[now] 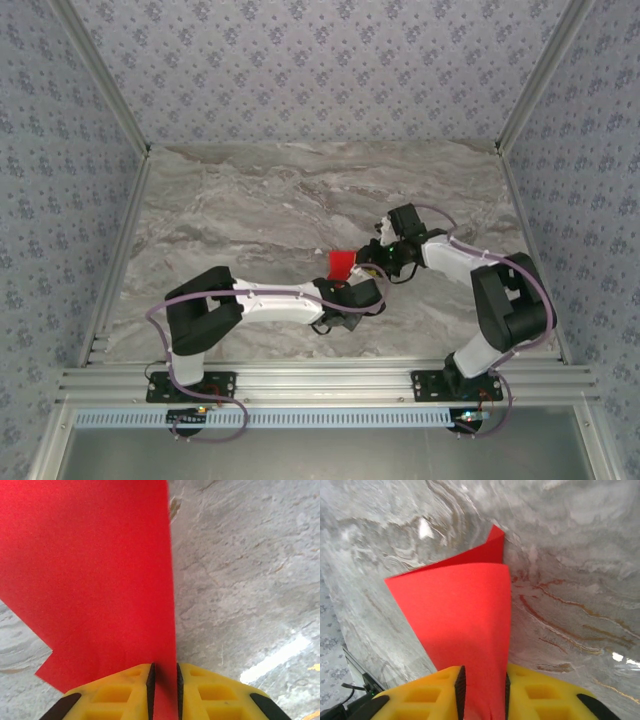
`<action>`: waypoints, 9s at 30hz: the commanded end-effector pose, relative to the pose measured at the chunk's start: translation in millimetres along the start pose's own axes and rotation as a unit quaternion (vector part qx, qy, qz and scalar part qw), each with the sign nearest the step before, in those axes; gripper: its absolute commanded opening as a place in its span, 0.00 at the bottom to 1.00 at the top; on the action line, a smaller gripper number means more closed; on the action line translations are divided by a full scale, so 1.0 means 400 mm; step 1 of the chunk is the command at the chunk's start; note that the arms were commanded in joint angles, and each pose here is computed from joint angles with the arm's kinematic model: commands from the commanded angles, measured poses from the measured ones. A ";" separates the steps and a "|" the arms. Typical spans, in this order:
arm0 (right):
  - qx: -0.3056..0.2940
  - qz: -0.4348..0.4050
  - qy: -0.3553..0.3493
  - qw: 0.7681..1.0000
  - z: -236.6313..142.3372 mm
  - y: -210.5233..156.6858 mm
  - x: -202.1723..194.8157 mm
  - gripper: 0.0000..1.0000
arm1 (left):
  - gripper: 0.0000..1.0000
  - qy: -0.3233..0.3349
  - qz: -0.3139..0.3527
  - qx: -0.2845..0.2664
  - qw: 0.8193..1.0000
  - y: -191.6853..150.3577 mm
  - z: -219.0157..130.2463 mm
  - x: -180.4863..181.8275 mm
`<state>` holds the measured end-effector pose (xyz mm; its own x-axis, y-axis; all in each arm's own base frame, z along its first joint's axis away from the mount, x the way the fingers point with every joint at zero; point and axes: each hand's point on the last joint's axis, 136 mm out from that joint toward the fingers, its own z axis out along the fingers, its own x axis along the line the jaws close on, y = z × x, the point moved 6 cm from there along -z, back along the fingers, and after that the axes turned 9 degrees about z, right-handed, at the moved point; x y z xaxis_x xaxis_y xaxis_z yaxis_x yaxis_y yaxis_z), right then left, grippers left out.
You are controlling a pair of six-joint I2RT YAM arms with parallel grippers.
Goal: Fold a paper plane with a square sheet of paper (fold left side to right side)
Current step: Place the paper at the center of the table, then fold the wing for the fifth time at the center of the table.
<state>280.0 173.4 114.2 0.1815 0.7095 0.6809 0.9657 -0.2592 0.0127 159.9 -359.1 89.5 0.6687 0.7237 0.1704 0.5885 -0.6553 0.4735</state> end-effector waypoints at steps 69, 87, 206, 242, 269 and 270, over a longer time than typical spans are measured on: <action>-0.239 -0.091 -0.131 0.958 -0.295 -0.075 -0.108 0.77 | 0.00 0.235 -0.064 -0.017 0.970 0.025 -0.228 0.310; -0.248 -0.057 -0.159 0.954 -0.338 -0.084 -0.145 0.78 | 0.00 0.368 0.057 0.139 0.918 0.018 -0.064 0.211; -0.005 -0.120 0.114 0.986 0.204 -0.022 0.128 0.69 | 0.00 -0.305 -0.336 -0.097 0.886 -0.099 0.017 0.266; 0.017 -0.066 0.001 0.998 0.264 -0.017 0.072 0.56 | 0.04 -0.316 -0.349 -0.082 0.878 -0.087 0.046 0.264; 0.021 -0.058 -0.017 0.998 0.273 -0.019 0.053 0.55 | 0.45 -0.284 -0.362 -0.104 0.882 -0.097 -0.039 0.342; 0.021 -0.058 -0.017 0.998 0.273 -0.019 0.053 0.55 | 0.45 -0.283 -0.368 -0.107 0.879 -0.098 -0.042 0.353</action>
<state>304.3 269.6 77.2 0.0065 0.6901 0.7237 0.9848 -0.1301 0.1153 219.3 -236.1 101.4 0.3055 0.6688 -0.6778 0.9038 0.0202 0.4274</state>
